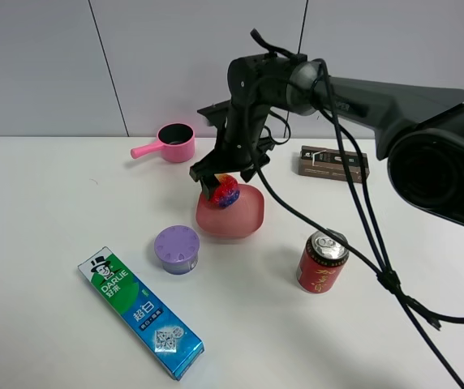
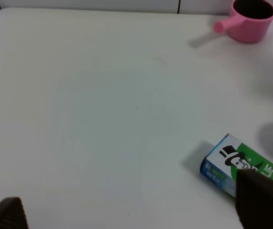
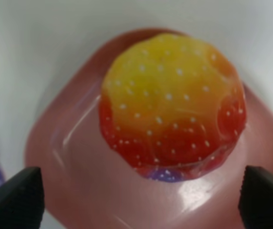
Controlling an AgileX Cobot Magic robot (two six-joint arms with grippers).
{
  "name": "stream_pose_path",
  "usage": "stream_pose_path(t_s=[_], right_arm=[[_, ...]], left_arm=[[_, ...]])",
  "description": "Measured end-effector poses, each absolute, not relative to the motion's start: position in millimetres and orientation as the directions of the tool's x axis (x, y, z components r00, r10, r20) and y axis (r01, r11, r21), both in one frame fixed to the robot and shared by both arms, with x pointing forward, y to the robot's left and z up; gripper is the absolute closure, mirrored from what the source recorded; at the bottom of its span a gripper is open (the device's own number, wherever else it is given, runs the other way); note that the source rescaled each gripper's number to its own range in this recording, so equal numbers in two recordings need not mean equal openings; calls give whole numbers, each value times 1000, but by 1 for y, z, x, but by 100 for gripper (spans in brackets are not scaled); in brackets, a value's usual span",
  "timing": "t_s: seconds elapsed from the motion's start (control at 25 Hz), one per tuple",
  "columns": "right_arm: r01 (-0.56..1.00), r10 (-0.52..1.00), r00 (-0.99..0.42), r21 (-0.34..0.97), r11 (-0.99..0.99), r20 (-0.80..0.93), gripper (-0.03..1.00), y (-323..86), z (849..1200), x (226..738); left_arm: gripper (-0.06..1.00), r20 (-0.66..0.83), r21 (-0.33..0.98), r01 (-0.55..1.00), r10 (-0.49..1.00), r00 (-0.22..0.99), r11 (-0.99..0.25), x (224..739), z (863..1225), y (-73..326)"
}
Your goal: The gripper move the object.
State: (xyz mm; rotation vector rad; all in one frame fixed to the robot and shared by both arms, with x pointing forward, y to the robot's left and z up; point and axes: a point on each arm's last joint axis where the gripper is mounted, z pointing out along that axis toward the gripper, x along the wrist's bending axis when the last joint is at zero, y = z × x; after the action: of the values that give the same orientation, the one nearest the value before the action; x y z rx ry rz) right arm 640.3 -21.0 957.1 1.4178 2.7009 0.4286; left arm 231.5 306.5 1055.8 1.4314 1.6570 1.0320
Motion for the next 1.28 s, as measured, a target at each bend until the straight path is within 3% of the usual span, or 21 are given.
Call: stream_pose_path(t_s=[0.4,0.68,0.92,1.28], right_arm=[[635,814,-576,585,506,-79,-3,-59,1124,604],[531,910,-353,754,386,-218,-3,-148,1234,562],[551,945,-86,775,310,-317,-3,-239,1283,520],[382,949,1,878,290,-314,-3,-277,1338,431]], left_arm=[[-6,-9,901,427,990,-140,68,231,1056,307],[-6,-9,901,427,990,-140,68,231,1056,307],[-6,-9,901,427,990,-140,68,231,1056,307],[-6,-7,902,427,990,-141,67,231,1056,307]])
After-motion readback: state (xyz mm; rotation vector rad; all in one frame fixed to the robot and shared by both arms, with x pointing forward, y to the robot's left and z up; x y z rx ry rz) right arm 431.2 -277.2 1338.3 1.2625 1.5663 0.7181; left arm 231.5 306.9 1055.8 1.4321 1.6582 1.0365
